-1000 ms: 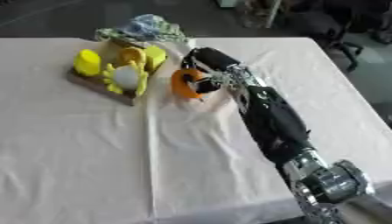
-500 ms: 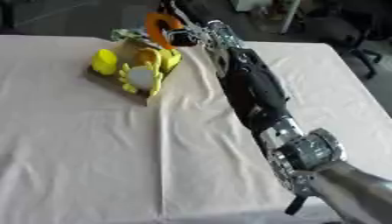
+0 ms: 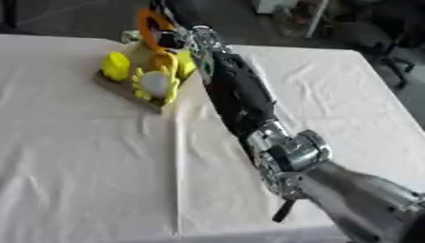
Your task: Pick up objects on the table and place them in the box.
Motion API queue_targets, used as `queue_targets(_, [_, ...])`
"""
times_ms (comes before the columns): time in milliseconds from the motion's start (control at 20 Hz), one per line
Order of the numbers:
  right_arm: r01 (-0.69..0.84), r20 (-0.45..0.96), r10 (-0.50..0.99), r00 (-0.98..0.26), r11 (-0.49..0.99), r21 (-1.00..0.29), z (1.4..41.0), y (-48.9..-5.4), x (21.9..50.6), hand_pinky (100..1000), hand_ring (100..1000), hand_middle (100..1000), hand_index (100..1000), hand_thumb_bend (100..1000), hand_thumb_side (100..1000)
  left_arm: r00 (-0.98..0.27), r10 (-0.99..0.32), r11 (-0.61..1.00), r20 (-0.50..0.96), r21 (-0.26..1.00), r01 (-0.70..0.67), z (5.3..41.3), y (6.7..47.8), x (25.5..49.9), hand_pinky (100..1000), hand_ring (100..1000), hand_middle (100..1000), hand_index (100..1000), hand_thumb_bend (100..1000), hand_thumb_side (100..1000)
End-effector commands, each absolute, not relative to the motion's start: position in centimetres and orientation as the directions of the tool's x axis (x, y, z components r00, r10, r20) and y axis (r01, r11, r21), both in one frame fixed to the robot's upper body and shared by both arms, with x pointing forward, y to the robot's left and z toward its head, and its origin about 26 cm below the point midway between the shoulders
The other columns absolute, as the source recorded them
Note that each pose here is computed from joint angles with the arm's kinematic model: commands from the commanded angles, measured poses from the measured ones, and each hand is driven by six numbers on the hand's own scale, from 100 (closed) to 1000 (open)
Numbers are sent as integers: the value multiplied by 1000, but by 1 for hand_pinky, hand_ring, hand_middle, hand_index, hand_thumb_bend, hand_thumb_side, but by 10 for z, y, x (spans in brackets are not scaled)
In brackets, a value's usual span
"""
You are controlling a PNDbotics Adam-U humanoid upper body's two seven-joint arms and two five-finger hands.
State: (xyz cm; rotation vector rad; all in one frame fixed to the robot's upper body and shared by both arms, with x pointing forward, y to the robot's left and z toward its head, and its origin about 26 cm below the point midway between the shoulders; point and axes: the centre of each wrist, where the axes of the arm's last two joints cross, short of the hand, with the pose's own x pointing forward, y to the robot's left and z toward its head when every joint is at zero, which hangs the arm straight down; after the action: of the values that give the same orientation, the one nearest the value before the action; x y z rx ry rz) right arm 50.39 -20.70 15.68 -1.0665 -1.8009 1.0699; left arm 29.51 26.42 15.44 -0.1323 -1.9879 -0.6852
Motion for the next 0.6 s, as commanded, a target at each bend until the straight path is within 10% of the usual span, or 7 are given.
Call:
queue_targets(50, [237,168,926,-337,256,-937,159,-204,506,661,564,427,629,100,105,-536,-184,822,824,428,376,164,261,294,660,557,598,809,100,915])
queue_targets(350, [61,136,918,-374,170,-984,149,-195,504,736,711,636,816,100,165,-530,-186,817,828,430,385,163,261,293,663,557,598,811,100,920])
queue_targets(600, [33,100,914,-393,122,-992,157,-194,503,802,794,814,920,100,437,-524,-192,813,830,434,388,161,262,293,666,557,598,813,100,923])
